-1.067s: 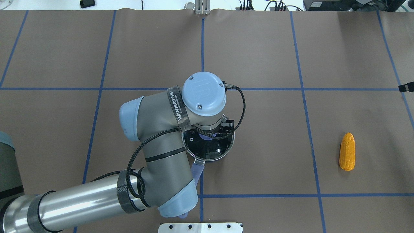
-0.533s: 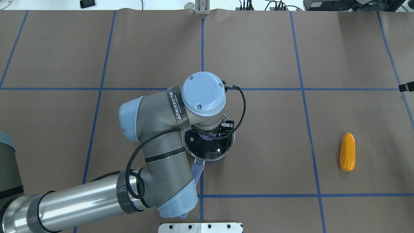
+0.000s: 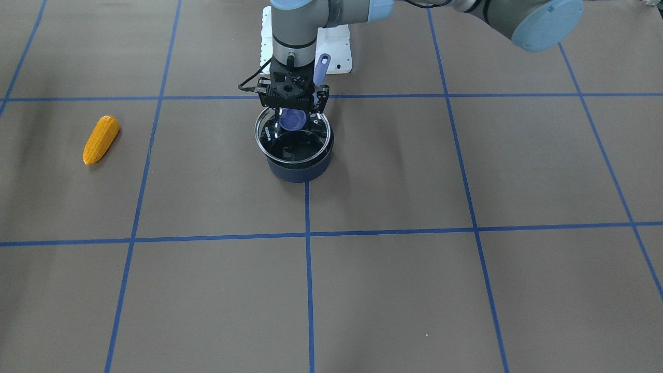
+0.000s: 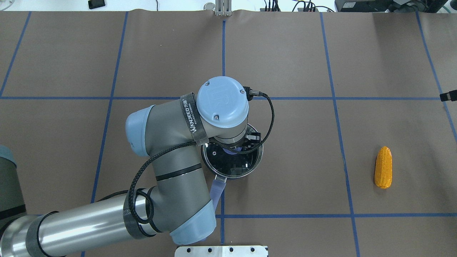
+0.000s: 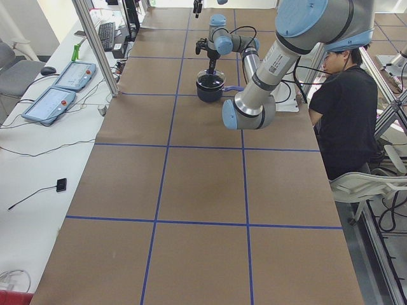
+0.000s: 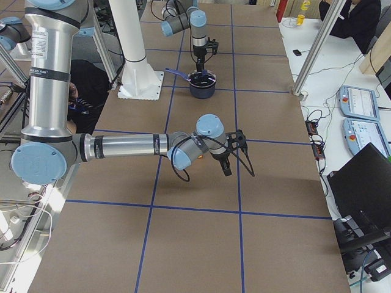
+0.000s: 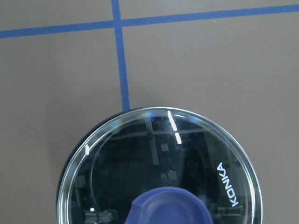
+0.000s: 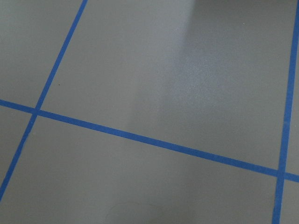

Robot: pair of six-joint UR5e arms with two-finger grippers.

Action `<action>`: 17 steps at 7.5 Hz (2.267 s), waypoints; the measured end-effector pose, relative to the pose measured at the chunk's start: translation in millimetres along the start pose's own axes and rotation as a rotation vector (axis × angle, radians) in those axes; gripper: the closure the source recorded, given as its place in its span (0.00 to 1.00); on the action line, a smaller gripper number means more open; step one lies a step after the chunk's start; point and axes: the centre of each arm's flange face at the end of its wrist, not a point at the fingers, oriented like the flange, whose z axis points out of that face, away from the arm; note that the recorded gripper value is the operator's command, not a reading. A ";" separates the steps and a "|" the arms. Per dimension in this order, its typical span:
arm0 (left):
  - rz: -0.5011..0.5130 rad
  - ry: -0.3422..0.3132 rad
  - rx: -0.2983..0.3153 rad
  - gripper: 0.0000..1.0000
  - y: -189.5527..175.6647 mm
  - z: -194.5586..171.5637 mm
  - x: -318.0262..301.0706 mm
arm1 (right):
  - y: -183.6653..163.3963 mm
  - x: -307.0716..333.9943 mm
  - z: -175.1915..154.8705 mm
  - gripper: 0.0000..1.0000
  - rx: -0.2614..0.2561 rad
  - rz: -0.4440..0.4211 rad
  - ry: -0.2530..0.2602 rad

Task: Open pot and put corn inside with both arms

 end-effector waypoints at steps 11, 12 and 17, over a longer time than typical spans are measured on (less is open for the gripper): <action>0.535 -0.085 -0.092 0.83 13.0 -31.7 -474.0 | 2.4 1.9 1.3 0.00 -0.004 0.004 0.002; 0.563 -0.079 -0.087 0.83 20.4 -15.8 -500.8 | 2.7 2.3 1.6 0.00 -0.005 0.004 0.003; 0.622 -0.008 -0.042 0.09 23.8 50.6 -562.3 | 2.6 2.6 2.0 0.00 -0.005 0.005 0.003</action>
